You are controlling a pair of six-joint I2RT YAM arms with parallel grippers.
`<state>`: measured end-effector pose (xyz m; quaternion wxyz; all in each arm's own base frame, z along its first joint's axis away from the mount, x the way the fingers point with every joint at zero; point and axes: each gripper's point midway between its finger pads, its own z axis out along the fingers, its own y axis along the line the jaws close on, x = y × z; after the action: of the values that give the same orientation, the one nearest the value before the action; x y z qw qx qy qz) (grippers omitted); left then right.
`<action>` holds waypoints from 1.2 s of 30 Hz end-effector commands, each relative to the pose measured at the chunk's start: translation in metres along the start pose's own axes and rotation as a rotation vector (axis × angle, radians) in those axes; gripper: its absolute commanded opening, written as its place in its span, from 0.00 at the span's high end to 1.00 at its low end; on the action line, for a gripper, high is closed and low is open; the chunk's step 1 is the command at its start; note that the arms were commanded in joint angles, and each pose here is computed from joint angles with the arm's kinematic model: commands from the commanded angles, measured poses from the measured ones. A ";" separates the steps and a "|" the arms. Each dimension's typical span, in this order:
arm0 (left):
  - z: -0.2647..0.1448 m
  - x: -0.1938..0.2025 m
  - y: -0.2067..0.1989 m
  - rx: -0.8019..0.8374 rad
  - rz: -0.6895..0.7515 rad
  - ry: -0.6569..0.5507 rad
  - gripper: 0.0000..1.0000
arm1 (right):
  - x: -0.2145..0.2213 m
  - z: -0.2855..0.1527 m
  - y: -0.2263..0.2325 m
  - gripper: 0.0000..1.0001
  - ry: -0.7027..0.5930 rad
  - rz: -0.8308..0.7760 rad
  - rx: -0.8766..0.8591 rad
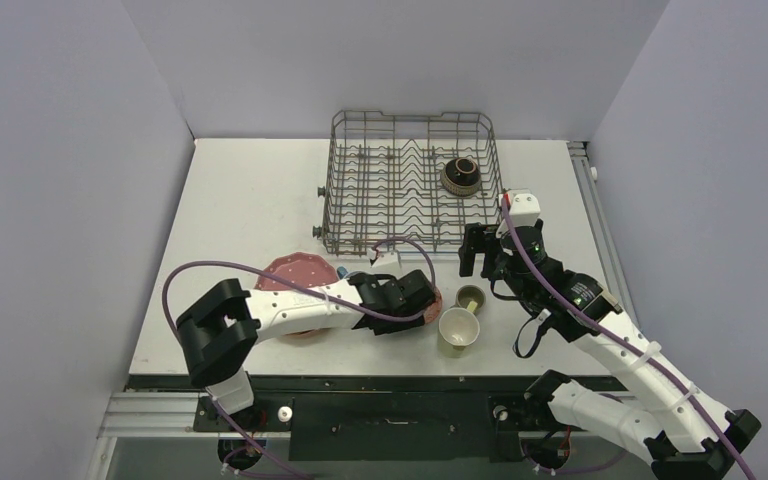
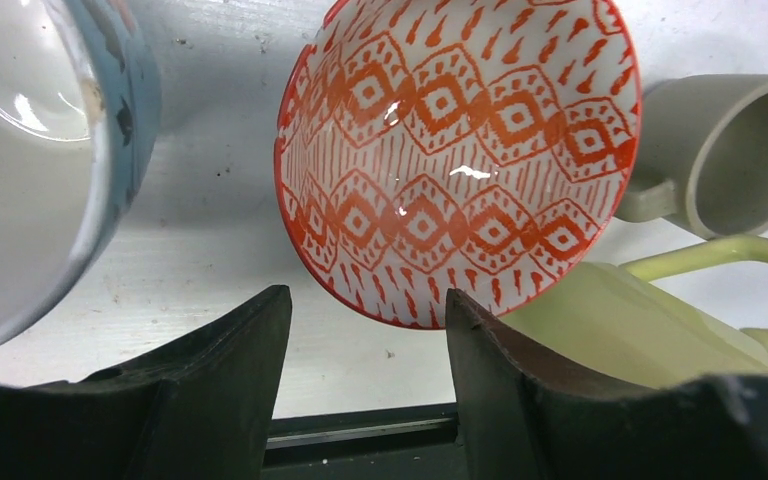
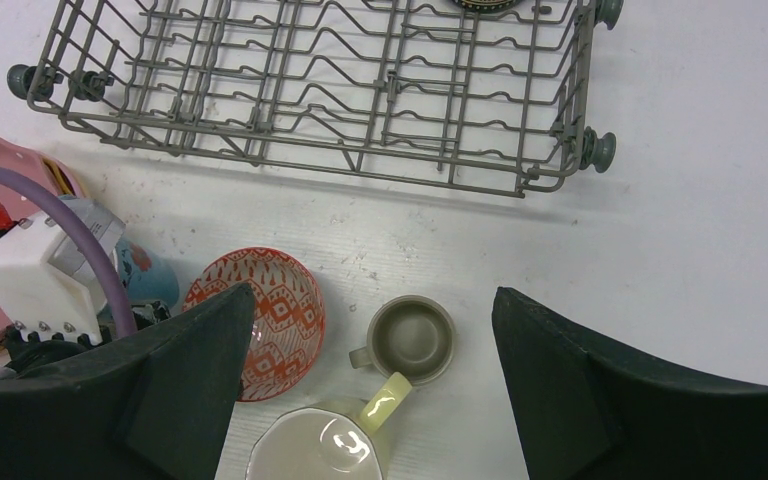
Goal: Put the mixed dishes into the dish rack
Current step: Pick up the bowl from the center of the board.
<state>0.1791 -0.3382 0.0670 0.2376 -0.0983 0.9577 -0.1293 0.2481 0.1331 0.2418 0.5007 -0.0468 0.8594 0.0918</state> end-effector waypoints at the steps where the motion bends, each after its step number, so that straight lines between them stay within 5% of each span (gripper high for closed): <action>1: 0.000 -0.009 -0.016 0.024 -0.050 -0.009 0.45 | -0.005 -0.002 0.002 0.16 -0.030 0.016 -0.013; 9: 0.011 -0.014 -0.014 0.001 -0.055 -0.011 0.50 | -0.004 -0.002 0.001 0.16 -0.034 0.018 -0.016; 36: 0.006 -0.033 -0.006 -0.016 -0.046 -0.047 0.95 | -0.005 -0.003 0.003 0.16 -0.036 0.019 -0.023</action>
<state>0.2007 -0.3328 0.0525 0.2349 -0.1228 0.9584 -0.1059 0.2455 0.1315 0.2358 0.4976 -0.0483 0.8613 0.0905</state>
